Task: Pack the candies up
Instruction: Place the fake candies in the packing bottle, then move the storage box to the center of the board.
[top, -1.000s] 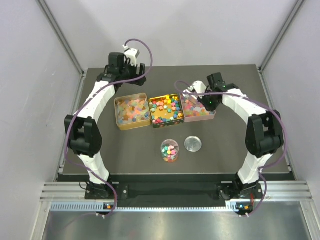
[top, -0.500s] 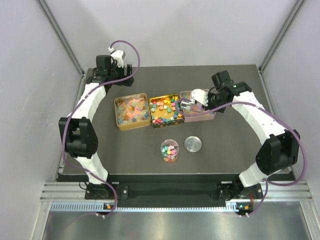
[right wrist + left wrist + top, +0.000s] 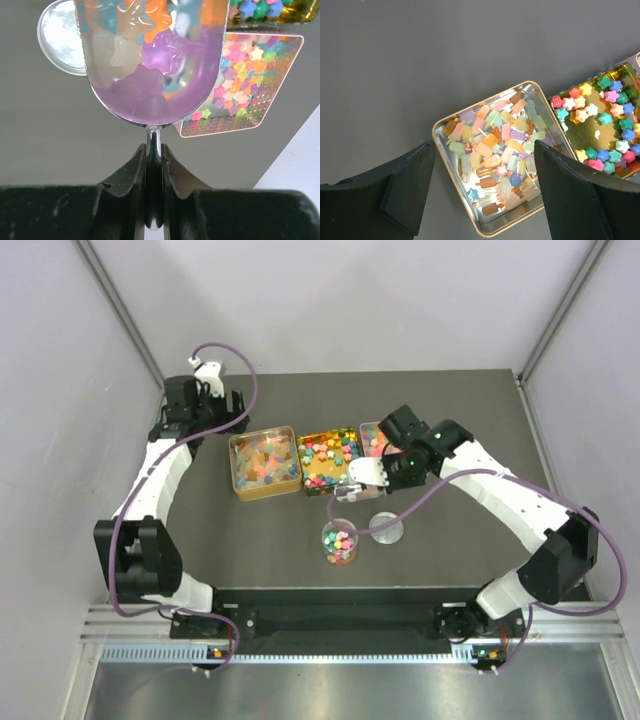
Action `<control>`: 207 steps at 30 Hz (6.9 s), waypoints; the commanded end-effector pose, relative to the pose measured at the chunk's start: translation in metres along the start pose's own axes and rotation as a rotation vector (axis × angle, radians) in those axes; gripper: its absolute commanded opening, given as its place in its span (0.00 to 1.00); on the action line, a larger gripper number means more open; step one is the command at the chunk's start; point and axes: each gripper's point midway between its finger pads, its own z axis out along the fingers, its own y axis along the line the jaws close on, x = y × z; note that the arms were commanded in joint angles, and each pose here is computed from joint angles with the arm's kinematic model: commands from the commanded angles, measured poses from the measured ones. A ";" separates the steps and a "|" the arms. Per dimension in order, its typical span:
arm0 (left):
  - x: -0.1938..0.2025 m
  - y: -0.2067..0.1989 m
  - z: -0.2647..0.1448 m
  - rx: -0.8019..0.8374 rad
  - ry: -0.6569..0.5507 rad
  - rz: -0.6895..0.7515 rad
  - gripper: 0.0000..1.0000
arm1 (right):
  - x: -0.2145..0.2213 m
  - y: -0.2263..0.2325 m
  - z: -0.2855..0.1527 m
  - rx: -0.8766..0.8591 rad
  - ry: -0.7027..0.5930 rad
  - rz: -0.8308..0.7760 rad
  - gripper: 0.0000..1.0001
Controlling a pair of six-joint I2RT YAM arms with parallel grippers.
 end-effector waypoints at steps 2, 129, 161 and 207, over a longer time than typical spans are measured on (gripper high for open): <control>-0.026 0.004 -0.028 -0.016 -0.121 0.012 0.84 | -0.001 0.013 -0.016 0.043 0.058 -0.080 0.00; -0.023 0.063 0.095 -0.232 0.089 -0.013 0.84 | 0.138 -0.212 0.008 0.493 0.288 0.752 0.00; 0.168 0.065 -0.013 -0.250 0.579 -0.152 0.76 | 0.188 -0.234 0.085 0.480 0.355 0.662 0.00; 0.138 -0.152 0.115 0.210 0.603 0.055 0.72 | 0.234 -0.190 0.053 0.517 0.440 0.776 0.00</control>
